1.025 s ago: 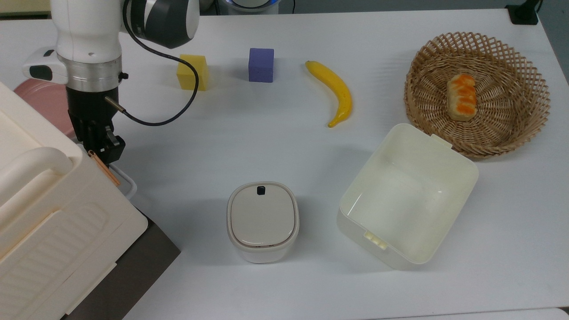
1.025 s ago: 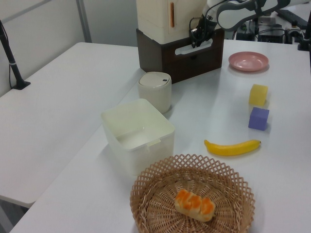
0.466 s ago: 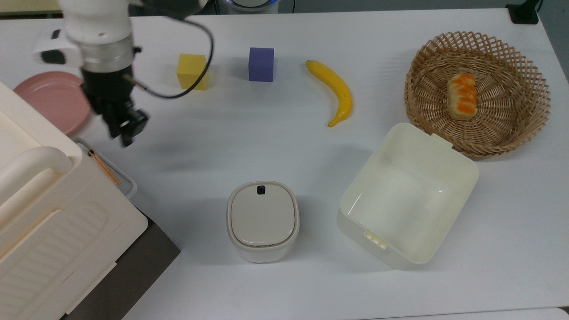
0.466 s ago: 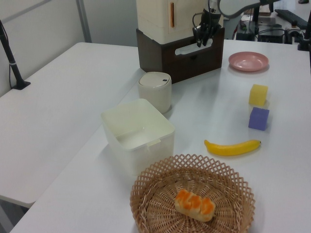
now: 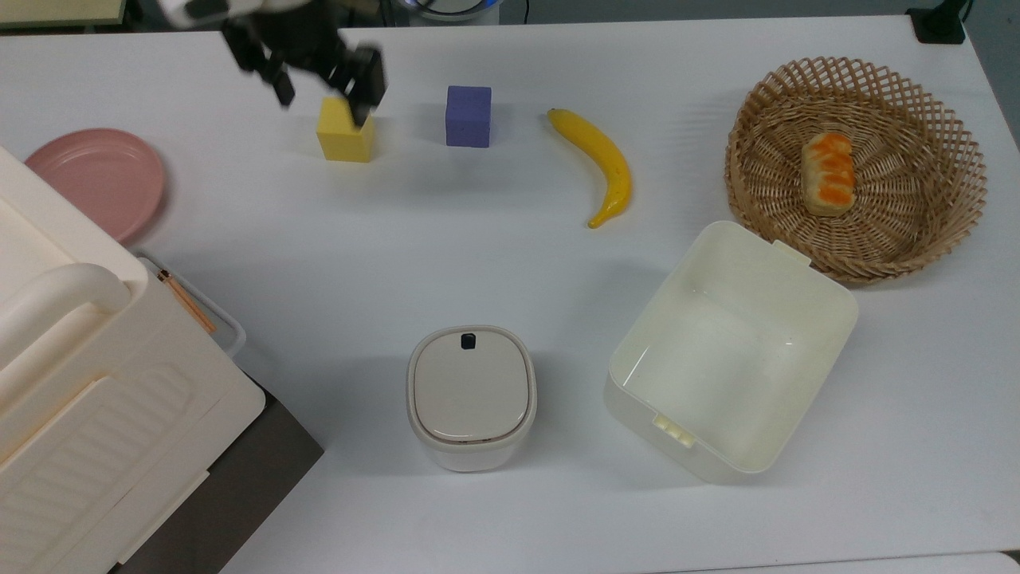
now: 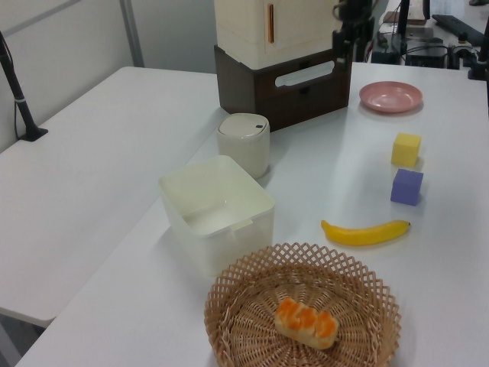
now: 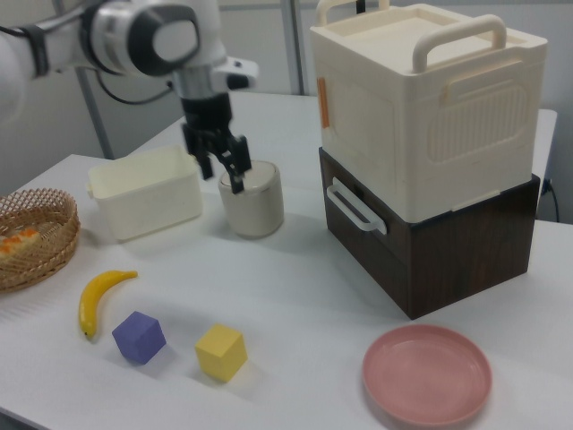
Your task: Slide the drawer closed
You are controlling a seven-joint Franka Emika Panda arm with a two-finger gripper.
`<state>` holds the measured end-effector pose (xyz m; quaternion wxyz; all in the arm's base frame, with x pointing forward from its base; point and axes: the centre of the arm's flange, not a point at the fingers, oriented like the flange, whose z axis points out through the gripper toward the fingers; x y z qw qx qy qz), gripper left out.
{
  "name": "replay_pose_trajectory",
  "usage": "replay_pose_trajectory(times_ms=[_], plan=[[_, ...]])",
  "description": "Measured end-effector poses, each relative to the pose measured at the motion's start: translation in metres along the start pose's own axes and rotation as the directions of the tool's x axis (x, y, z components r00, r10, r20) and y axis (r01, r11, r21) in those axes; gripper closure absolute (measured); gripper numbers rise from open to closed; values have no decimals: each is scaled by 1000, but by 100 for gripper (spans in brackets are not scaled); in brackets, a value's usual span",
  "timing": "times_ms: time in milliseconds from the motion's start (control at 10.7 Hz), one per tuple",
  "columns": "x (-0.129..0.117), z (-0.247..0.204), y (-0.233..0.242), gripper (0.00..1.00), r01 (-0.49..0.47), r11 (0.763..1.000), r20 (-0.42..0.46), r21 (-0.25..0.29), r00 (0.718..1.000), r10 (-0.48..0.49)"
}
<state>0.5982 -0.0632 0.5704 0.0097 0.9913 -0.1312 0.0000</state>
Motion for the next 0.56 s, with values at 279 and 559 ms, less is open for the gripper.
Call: replay_pose_trajectory(times_ms=[279, 559], plan=[[-28, -35, -2, 0, 118, 993, 7, 4, 993, -118], [-29, -30, -9, 0, 137, 991, 17, 5, 990, -137]])
